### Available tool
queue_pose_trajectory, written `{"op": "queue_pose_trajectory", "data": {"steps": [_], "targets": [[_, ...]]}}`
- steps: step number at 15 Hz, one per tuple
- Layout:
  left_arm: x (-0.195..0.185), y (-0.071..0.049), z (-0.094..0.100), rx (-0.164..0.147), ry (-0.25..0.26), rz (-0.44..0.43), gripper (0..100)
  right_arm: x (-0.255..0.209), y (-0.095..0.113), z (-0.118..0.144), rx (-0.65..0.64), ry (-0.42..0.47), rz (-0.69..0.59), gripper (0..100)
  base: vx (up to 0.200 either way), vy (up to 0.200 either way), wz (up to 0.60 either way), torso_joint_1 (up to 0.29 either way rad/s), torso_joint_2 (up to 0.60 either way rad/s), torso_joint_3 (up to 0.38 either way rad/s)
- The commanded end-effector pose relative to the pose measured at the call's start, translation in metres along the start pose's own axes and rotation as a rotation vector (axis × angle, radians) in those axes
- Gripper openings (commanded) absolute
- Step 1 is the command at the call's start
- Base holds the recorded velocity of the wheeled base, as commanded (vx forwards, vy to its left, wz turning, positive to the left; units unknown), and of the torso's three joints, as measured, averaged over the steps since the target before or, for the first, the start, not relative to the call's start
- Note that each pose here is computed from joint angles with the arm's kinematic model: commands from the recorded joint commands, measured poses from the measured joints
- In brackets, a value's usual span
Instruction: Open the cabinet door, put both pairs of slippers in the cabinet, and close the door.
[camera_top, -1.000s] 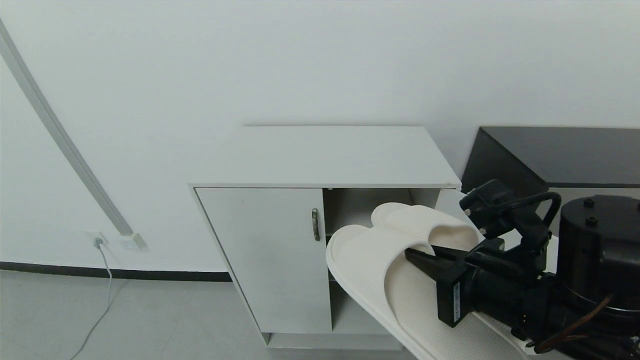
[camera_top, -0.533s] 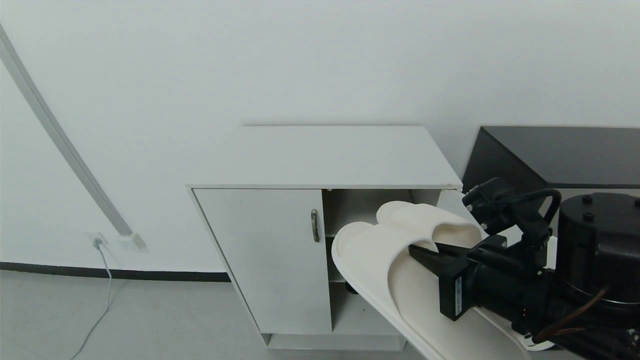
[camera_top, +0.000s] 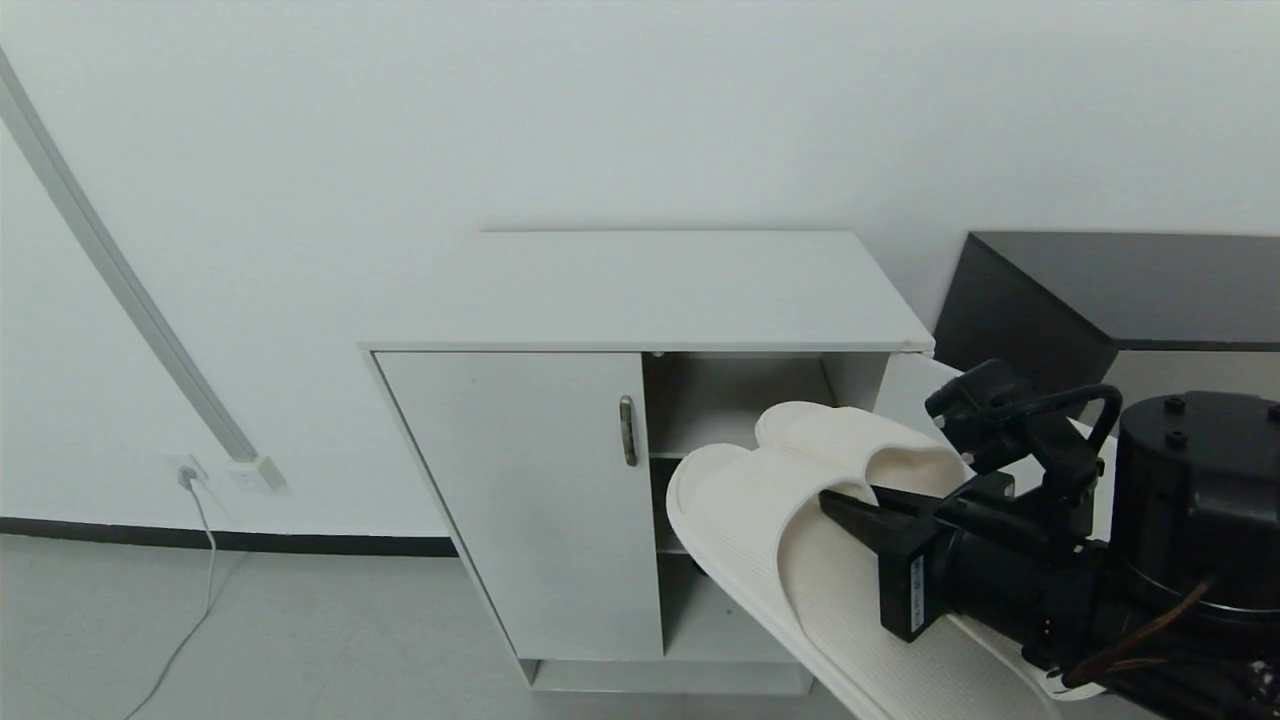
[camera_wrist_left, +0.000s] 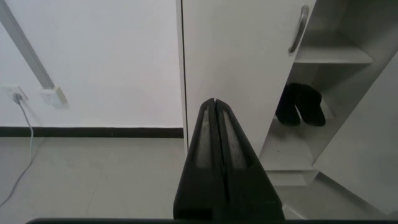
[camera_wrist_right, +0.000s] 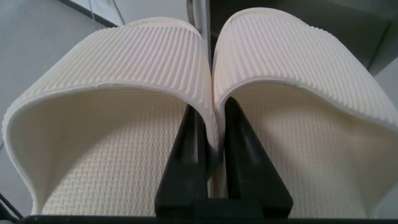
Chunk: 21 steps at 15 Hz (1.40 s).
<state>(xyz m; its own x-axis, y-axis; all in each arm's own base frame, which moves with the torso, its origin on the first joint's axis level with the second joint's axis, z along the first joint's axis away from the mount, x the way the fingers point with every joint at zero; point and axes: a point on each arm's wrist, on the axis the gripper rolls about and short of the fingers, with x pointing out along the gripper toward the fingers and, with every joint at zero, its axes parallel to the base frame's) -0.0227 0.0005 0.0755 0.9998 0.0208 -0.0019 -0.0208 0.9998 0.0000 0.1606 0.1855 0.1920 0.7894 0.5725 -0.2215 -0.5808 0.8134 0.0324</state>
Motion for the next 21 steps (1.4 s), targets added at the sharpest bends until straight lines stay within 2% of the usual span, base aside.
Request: {"op": "queue_pose_trajectory", "data": {"steps": [1,12,21], "targets": [[0.0001,0.0,-0.0001,0.0,0.003,0.001,0,0.0009,0.0004,-0.001,-0.001,0.004,0.001,0,0.0,0.0,0.0,-0.193,0.51,0.325],[0.0001,0.0,-0.0001,0.0,0.003,0.001,0,0.0024,0.0007,-0.0018,-0.002,0.009,0.0,0,0.0,0.0,0.0,-0.166,0.49,0.321],[0.0001,0.0,0.0,0.0,0.001,0.001,0,0.0028,0.0008,-0.0021,-0.003,0.01,-0.001,0,0.0,0.0,0.0,-0.068,0.45,0.376]]}}
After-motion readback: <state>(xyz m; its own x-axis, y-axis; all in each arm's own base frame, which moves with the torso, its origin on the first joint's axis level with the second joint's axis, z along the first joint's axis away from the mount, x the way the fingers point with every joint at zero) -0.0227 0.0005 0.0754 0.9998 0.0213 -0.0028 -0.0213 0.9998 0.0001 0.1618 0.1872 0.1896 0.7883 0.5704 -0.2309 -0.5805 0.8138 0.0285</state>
